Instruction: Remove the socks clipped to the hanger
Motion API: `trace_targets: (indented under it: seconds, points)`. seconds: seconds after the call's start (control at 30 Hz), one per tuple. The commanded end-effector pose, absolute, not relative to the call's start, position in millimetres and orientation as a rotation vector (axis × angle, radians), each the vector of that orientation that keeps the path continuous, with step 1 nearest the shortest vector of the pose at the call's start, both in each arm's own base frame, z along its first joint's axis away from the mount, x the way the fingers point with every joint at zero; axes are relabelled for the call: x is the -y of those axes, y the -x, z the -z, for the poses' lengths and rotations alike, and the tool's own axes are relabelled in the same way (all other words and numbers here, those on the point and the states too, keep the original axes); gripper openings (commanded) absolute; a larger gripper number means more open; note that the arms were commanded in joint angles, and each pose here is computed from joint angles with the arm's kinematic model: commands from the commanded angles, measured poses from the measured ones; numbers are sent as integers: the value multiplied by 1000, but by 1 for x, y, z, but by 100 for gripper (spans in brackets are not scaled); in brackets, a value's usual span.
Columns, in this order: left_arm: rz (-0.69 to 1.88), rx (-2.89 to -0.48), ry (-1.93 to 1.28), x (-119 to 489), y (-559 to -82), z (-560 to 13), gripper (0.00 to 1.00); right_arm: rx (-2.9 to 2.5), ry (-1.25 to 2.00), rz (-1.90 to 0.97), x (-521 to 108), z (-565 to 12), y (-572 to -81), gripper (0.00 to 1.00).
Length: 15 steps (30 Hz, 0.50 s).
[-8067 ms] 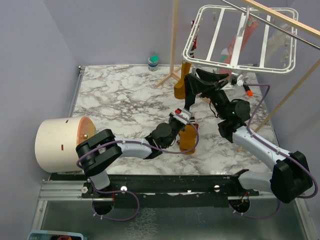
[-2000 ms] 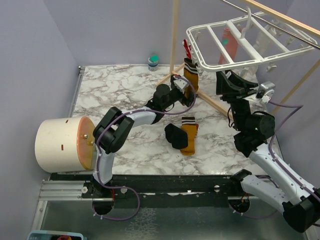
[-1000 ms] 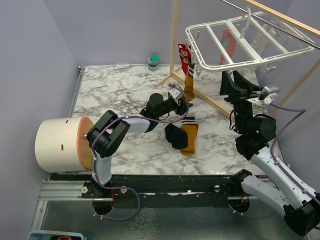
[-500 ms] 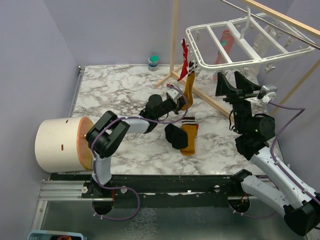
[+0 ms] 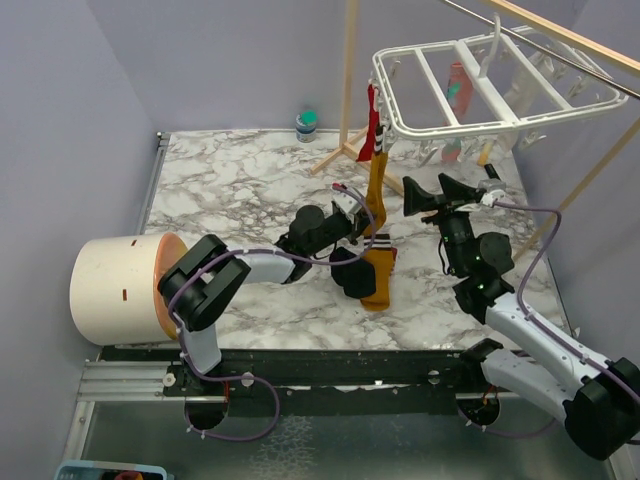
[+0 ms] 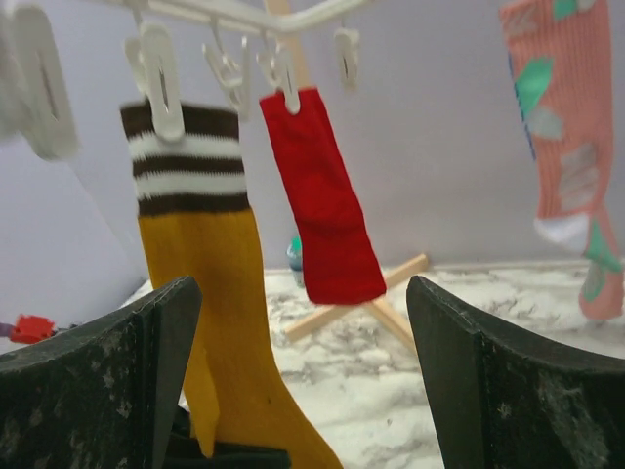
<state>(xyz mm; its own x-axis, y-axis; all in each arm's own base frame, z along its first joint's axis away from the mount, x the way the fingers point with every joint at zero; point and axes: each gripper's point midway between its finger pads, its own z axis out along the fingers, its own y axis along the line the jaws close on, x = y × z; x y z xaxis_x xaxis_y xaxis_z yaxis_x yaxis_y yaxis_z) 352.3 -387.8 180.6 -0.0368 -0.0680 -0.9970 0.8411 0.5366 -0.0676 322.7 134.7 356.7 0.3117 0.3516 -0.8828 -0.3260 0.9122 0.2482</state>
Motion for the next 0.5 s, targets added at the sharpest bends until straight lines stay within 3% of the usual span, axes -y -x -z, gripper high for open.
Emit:
trace_targets:
  seconds: [0.0, 0.23, 0.47]
  points:
    - [783, -1427, -671, 389, -340, -182, 0, -1149, -12, -547, -148, -345, -318, 92]
    - [659, -1462, -641, 403, -329, -164, 0, -1151, 80, -612, -176, -347, -323, 91]
    - [619, -1494, -591, 411, -326, -152, 0, -1101, 31, -595, -176, -362, -337, 82]
